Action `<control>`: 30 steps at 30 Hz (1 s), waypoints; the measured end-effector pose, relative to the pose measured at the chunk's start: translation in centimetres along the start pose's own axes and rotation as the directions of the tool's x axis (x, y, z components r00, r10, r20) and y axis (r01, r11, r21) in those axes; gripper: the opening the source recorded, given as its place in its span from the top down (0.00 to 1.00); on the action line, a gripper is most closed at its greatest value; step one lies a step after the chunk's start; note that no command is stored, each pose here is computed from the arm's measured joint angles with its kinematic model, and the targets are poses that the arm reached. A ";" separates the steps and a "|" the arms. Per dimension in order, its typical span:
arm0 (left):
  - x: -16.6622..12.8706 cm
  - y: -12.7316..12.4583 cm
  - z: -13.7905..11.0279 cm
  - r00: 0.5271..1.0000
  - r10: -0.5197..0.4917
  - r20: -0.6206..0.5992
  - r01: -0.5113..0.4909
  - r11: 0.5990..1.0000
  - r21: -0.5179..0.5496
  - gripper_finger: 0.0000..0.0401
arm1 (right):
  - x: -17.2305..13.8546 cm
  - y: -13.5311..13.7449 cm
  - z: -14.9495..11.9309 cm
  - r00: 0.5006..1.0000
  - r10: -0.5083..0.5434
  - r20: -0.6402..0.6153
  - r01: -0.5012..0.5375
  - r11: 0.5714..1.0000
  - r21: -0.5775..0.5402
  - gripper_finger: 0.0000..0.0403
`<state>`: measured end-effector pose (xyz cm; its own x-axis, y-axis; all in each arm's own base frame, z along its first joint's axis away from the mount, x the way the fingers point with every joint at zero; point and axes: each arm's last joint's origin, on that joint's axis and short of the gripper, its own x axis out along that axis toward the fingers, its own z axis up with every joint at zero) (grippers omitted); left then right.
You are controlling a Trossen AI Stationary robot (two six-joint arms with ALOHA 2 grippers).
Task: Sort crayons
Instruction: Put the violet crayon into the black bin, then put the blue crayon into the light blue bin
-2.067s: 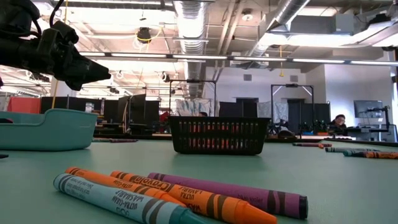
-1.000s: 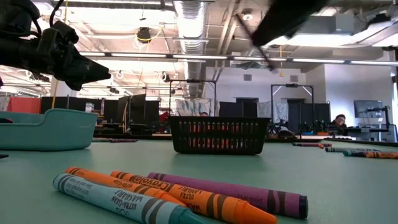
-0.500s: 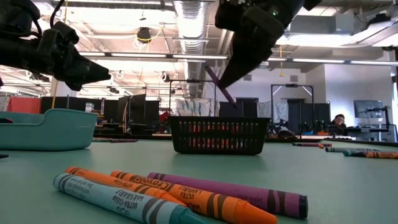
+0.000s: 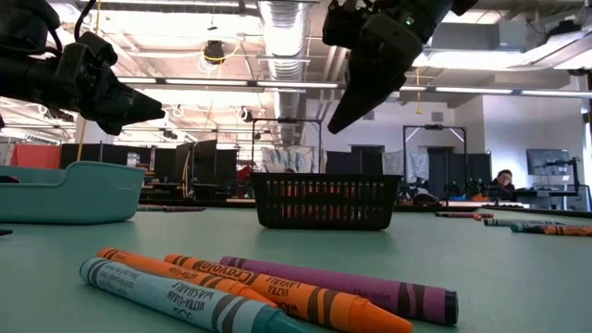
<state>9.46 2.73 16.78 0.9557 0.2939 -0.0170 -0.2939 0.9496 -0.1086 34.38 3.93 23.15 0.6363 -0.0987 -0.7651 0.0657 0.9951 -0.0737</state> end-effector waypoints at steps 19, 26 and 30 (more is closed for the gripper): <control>0.0 0.0 0.0 1.000 0.001 0.000 -0.001 1.000 0.000 0.66 | -1.0 5.3 -4.9 0.962 0.011 -0.271 -0.018 1.000 -0.024 0.84; 0.0 0.0 0.0 1.000 0.001 0.000 -0.001 1.000 0.000 0.66 | -0.7 9.7 -8.1 0.991 0.025 -0.130 -0.025 1.000 0.003 0.84; 0.0 0.0 0.0 1.000 0.000 0.000 0.000 1.000 -0.004 0.66 | -0.9 11.6 -10.0 0.992 0.085 -0.091 -0.084 0.996 0.020 0.84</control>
<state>9.46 2.73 16.79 0.9556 0.2943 -0.0170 -0.2943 0.9490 -0.1128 26.86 15.62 16.53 0.5670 -0.0126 -0.8236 0.0273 0.9996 0.0036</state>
